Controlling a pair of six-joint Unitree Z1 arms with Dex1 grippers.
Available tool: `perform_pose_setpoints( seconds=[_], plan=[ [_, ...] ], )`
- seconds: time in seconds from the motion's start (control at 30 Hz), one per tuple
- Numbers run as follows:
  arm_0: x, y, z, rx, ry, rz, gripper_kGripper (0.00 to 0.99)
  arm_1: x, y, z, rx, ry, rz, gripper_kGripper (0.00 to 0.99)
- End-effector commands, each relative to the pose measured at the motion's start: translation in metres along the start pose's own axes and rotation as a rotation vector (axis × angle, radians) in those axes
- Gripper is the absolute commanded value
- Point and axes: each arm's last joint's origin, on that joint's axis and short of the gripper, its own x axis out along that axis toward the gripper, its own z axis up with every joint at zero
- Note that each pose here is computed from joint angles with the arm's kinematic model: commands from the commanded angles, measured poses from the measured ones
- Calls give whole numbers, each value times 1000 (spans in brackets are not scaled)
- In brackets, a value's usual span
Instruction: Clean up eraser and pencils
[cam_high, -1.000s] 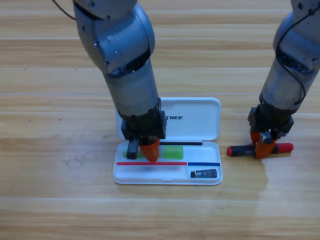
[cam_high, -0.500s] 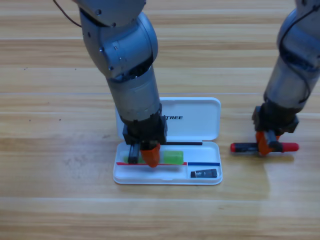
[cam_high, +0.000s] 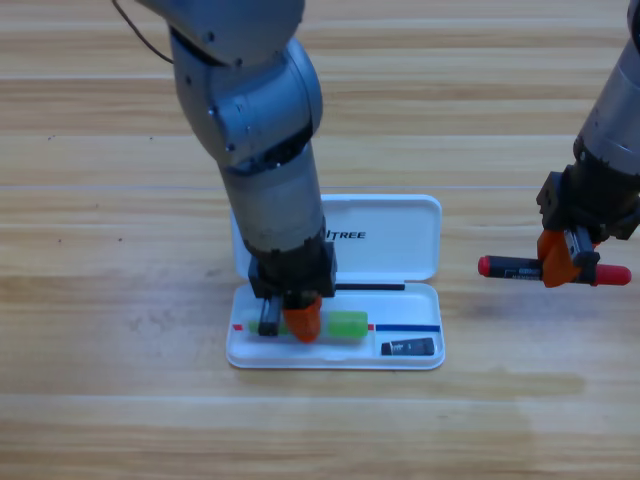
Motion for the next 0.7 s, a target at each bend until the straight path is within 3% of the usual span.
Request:
perform_pose_setpoints(
  seconds=[0.03, 0.4, 0.47, 0.53, 0.6, 0.7],
  plan=[
    [30, -12, 4, 14, 61, -69, 0, 7, 10, 3, -12, 16, 41, 0],
    [19, -12, 5, 12, 61, -62, 0, 5, 11, 3, -10, 18, 44, 0],
    [17, -12, 4, 9, 70, -68, 451, 5, 11, 3, -9, 17, 42, 0],
    [15, -11, 5, 6, 76, -71, 841, 5, 11, 3, -10, 17, 43, 0],
    [14, -11, 5, 6, 77, -70, 957, 6, 12, 4, -11, 19, 45, 0],
    [13, -12, 4, 6, 79, -69, 985, 6, 13, 6, -12, 18, 45, 0]
  ],
)
